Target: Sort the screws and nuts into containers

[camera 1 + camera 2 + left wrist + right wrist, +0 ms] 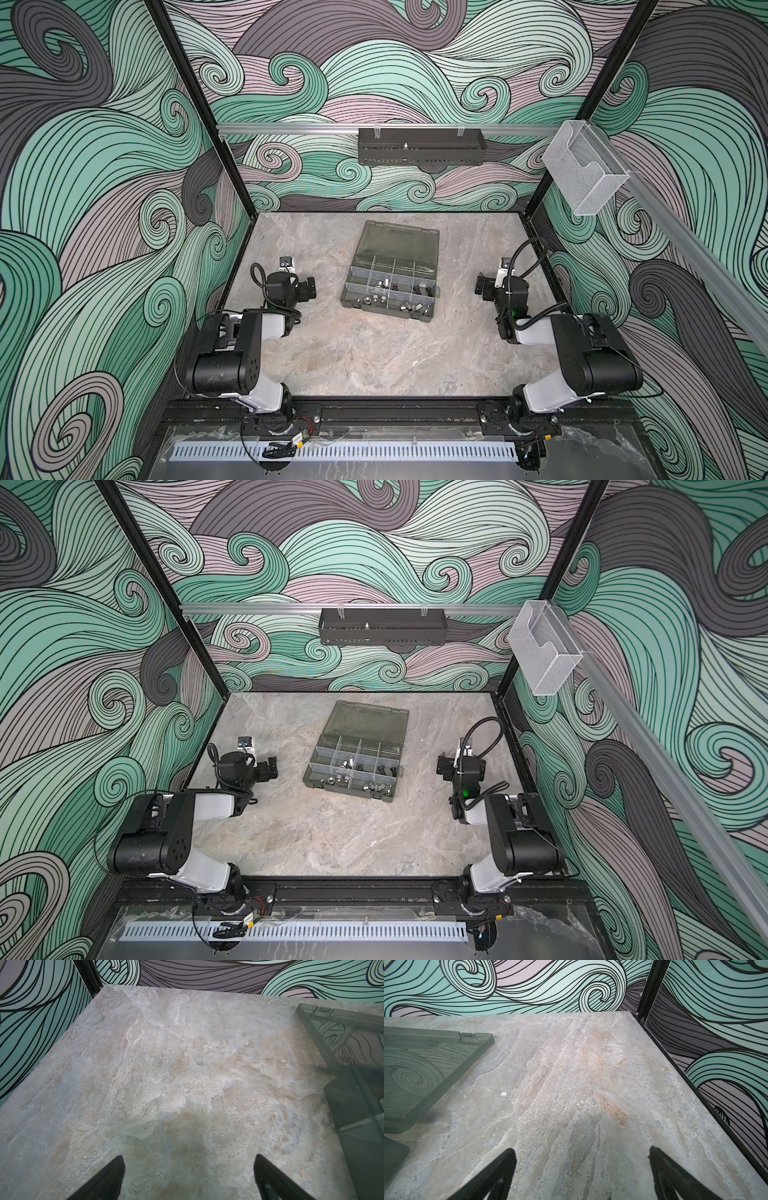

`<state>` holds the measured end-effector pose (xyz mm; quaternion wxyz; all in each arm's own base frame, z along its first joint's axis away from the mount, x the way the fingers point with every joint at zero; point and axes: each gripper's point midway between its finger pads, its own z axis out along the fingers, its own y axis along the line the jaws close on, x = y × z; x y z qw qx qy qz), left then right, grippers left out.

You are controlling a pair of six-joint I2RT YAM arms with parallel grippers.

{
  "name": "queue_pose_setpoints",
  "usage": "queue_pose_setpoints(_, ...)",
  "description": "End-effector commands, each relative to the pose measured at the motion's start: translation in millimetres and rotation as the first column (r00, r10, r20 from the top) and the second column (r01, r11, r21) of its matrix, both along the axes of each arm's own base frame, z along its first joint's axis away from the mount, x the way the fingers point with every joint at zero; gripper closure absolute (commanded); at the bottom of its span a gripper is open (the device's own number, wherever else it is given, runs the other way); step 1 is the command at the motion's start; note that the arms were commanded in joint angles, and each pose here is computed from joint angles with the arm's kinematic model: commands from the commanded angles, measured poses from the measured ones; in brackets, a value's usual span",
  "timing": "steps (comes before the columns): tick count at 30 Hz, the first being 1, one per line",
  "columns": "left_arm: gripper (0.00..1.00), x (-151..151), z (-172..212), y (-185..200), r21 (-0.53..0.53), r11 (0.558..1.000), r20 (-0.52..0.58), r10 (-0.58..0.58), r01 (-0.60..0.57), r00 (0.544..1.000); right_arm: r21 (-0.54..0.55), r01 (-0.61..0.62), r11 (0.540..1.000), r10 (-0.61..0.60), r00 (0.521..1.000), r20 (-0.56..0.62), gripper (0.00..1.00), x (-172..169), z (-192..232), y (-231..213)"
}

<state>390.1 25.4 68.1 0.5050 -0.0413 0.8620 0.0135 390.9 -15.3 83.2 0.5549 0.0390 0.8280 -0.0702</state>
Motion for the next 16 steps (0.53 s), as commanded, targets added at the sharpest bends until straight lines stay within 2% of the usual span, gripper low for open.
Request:
queue_pose_setpoints(1,0.01,9.3,14.8,-1.0,0.005,1.0,0.043,-0.018,0.018,0.999,-0.003,-0.005,1.0,0.005,0.999,0.036,0.01,3.2,10.4,0.7)
queue_pose_setpoints(16,0.01,9.3,14.8,-1.0,0.006,1.0,0.043,-0.018,0.018,0.999,-0.002,-0.009,1.0,0.009,0.999,0.034,0.01,3.8,10.4,1.1)
